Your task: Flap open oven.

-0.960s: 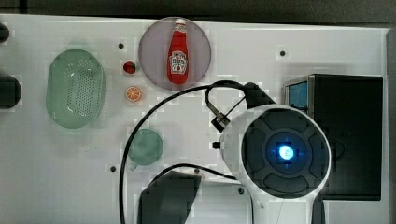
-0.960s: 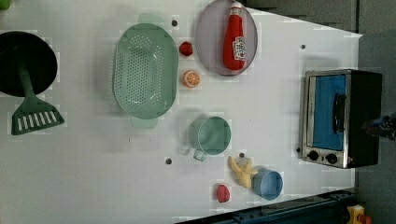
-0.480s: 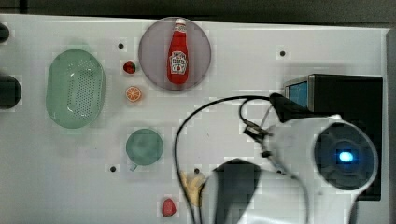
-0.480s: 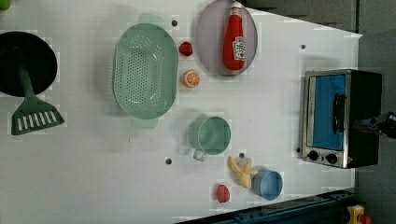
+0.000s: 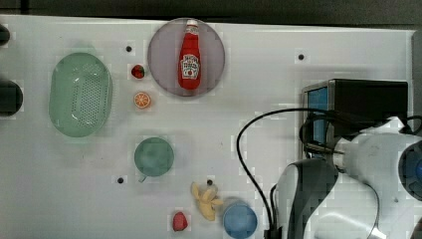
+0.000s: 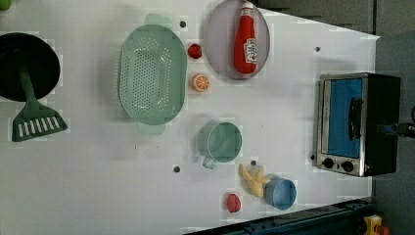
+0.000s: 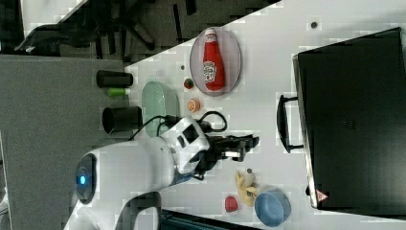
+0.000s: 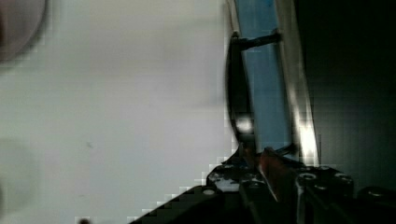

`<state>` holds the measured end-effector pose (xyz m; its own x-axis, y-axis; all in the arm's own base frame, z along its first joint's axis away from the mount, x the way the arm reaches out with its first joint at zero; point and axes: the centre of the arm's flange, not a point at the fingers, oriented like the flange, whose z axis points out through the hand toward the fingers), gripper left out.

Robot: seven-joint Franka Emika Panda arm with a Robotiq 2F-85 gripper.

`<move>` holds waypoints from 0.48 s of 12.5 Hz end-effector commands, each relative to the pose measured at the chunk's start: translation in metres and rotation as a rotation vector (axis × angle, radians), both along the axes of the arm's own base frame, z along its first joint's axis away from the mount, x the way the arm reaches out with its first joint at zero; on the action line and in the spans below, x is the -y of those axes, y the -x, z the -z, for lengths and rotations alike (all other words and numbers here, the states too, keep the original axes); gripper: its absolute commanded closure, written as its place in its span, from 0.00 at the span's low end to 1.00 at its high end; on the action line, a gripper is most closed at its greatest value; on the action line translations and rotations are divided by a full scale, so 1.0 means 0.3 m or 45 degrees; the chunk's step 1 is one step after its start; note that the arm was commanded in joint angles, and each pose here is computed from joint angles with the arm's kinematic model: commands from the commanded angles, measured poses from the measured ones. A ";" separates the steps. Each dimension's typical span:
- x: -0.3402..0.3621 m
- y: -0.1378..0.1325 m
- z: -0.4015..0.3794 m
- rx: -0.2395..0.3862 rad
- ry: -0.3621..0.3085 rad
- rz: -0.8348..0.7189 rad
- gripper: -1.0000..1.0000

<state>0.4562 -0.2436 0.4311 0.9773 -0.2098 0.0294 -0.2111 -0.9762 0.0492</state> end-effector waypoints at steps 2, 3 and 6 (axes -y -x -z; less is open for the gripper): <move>0.069 -0.034 0.090 -0.006 0.054 -0.150 0.82; 0.080 -0.034 0.125 -0.032 0.052 -0.142 0.82; 0.092 -0.047 0.208 -0.072 0.060 -0.136 0.82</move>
